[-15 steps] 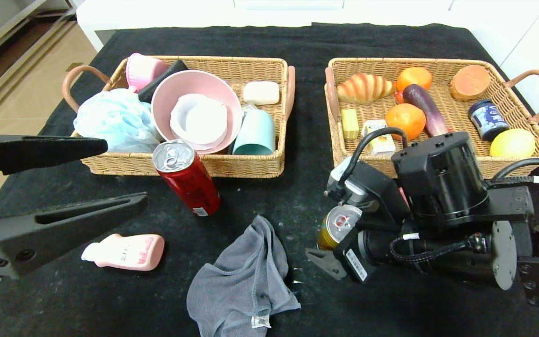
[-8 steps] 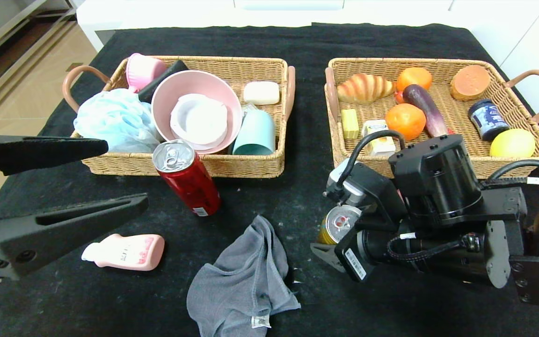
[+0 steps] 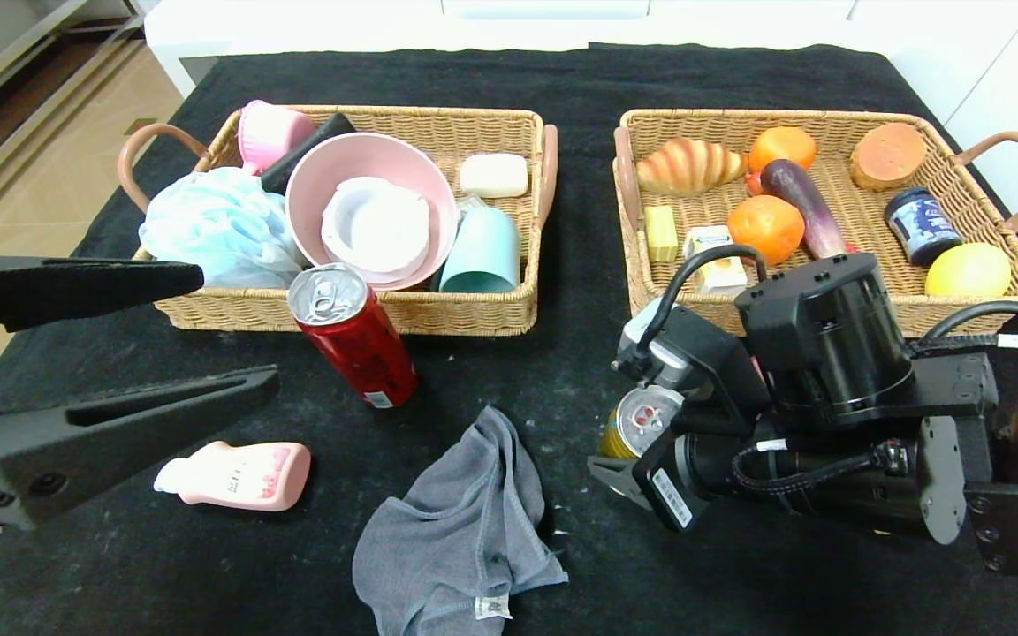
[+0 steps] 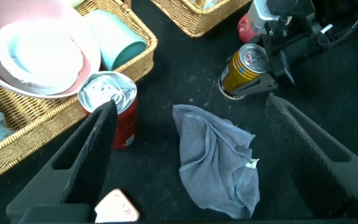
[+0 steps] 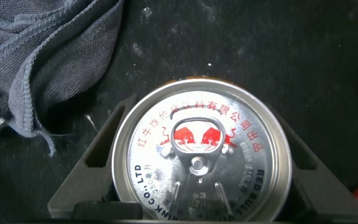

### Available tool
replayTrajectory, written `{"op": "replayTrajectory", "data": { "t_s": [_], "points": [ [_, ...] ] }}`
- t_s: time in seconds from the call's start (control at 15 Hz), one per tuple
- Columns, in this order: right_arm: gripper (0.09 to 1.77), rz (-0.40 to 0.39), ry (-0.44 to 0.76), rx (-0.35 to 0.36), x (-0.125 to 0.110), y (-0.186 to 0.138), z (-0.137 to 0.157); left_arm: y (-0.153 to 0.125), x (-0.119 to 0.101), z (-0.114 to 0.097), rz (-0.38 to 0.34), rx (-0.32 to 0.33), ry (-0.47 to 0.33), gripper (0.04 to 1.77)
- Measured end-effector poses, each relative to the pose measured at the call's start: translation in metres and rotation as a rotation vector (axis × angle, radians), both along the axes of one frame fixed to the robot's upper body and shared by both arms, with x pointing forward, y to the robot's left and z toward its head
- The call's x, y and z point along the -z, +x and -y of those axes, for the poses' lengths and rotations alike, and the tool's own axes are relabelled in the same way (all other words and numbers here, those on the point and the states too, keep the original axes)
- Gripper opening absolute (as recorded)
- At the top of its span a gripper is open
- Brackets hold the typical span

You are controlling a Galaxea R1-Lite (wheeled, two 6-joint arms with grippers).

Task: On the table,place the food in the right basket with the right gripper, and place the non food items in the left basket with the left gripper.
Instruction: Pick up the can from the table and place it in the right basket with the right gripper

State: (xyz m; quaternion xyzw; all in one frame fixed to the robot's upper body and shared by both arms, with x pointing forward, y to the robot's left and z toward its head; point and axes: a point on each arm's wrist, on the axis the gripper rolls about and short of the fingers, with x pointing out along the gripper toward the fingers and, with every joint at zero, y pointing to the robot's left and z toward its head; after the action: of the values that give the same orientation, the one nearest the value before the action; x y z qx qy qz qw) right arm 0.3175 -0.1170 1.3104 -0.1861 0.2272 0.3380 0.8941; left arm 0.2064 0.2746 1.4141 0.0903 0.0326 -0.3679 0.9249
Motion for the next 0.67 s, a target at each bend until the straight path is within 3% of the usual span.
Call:
{"op": "replayTrajectory", "data": {
  "t_s": [0.4,0.67],
  "points": [
    [1.23,0.003,0.003,-0.001,-0.003,-0.001,0.001,0.0,0.0,0.0,0.0,0.0,-0.001,1.72],
    [1.23,0.039,0.04,0.0,-0.019,-0.003,0.003,0.0,0.0,0.0,0.001,0.0,0.0,1.72]
  ]
}}
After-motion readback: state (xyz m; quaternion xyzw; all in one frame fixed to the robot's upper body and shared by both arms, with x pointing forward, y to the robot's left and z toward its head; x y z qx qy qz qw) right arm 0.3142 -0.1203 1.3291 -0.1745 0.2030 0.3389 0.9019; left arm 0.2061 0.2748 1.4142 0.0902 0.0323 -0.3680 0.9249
